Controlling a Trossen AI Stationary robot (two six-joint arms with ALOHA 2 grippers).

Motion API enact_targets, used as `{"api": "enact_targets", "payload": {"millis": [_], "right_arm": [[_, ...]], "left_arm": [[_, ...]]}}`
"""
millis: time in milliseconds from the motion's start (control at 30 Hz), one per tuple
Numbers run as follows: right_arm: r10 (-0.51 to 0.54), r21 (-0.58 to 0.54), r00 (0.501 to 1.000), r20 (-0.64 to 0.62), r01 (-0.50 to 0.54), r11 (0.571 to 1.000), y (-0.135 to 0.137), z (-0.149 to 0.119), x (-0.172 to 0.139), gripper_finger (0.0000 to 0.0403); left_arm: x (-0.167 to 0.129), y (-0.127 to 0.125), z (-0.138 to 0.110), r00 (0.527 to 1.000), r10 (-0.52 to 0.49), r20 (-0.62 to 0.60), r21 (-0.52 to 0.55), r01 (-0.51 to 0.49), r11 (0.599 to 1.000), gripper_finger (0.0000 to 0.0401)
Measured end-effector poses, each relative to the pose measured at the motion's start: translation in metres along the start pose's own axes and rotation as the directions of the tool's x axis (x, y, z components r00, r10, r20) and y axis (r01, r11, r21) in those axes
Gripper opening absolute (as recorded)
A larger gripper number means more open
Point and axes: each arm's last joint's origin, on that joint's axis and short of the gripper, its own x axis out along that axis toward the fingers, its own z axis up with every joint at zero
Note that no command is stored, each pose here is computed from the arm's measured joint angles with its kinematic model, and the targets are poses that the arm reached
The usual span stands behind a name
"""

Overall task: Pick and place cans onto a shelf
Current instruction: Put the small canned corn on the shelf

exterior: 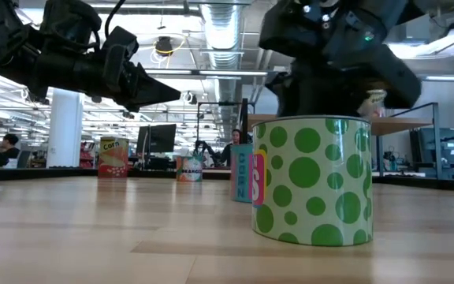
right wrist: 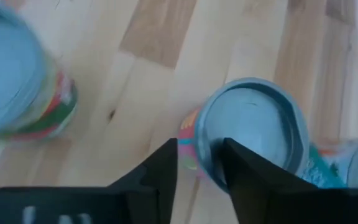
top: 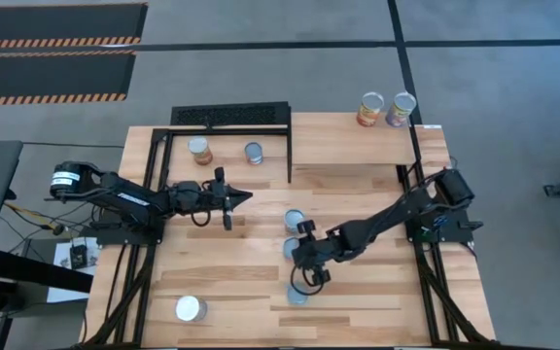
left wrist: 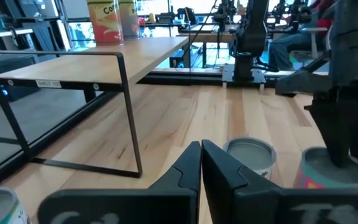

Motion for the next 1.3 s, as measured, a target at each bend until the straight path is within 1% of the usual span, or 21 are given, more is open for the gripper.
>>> {"api": "enact_targets", "payload": {"millis": [167,233,300,400,467,567,667,733,833,900,1033,1100,1167,1233,1300], "right_arm": [[-0.009,-0.032,0.999,-0.036,0.008,0.999,0.0,0.001,0.001,0.0062],[0.001,-0.033,0.999,-0.054,-0.003,0.999,-0.002,0.003,-0.007,0.0031],[0.005,-0.033,0.999,-0.054,-0.007,0.999,-0.007,0.008,-0.02,0.0013],[-0.013,0.006,1.0,0.026,0.012,1.0,-0.024,0.026,-0.062,0.0018],[-0.039,0.059,0.999,0.037,0.037,0.998,-0.04,0.03,-0.09,0.0027],[-0.13,0.135,0.991,0.041,0.124,0.983,-0.069,0.032,-0.131,0.003],[-0.261,0.224,0.965,0.029,0.248,0.942,-0.105,0.027,-0.173,0.002],[-0.323,0.282,0.946,-0.019,0.315,0.906,-0.134,0.018,-0.186,0.0016],[-0.371,0.359,0.922,-0.11,0.385,0.85,-0.178,-0.001,-0.194,0.0019],[-0.377,0.407,0.912,-0.164,0.41,0.816,-0.206,-0.018,-0.197,0.0023],[-0.341,0.448,0.903,-0.261,0.427,0.785,-0.252,-0.05,-0.185,0.0023],[-0.334,0.452,0.896,-0.291,0.437,0.778,-0.269,-0.062,-0.181,0.0021],[-0.338,0.477,0.893,-0.298,0.446,0.757,-0.284,-0.072,-0.177,0.0021],[-0.322,0.501,0.894,-0.313,0.443,0.743,-0.295,-0.082,-0.17,0.0023],[-0.33,0.515,0.89,-0.314,0.452,0.729,-0.303,-0.086,-0.167,0.0025]], "left_arm": [[0.0,0.0,0.0,1.0,0.0,0.0,-0.001,0.0,1.0,0.0004],[0.0,0.0,0.0,1.0,0.0,-0.001,-0.001,0.0,1.0,0.0004],[0.0,0.0,0.0,1.0,0.0,-0.001,0.0,0.0,1.0,0.0004],[0.0,0.0,0.0,1.0,0.0,-0.001,0.0,0.0,1.0,0.0004],[0.0,0.0,0.0,1.0,0.0,-0.001,0.0,0.0,1.0,0.0004],[0.0,0.0,0.0,1.0,0.0,-0.003,0.0,0.0,1.0,0.0004],[0.0,0.0,0.0,1.0,0.0,-0.003,0.0,0.0,1.0,0.0004],[0.0,0.0,0.0,1.0,0.0,0.0,0.0,0.0,1.0,0.0004],[0.0,0.0,0.0,1.0,0.0,0.0,0.0,0.0,1.0,0.0004],[0.0,0.0,0.0,1.0,-0.001,-0.001,0.0,0.001,1.0,0.0004],[0.0,0.0,-0.001,1.0,-0.001,-0.006,0.0,0.001,1.0,0.0004],[0.0,0.0,-0.001,1.0,-0.001,-0.006,0.0,0.001,1.0,0.0004],[0.0,0.0,-0.001,1.0,-0.001,-0.008,0.0,0.001,1.0,0.0004],[0.0,0.0,-0.001,1.0,-0.001,-0.008,0.0,0.001,1.0,0.0004],[0.0,0.0,-0.001,1.0,-0.001,-0.008,0.0,0.001,1.0,0.0004]]}}
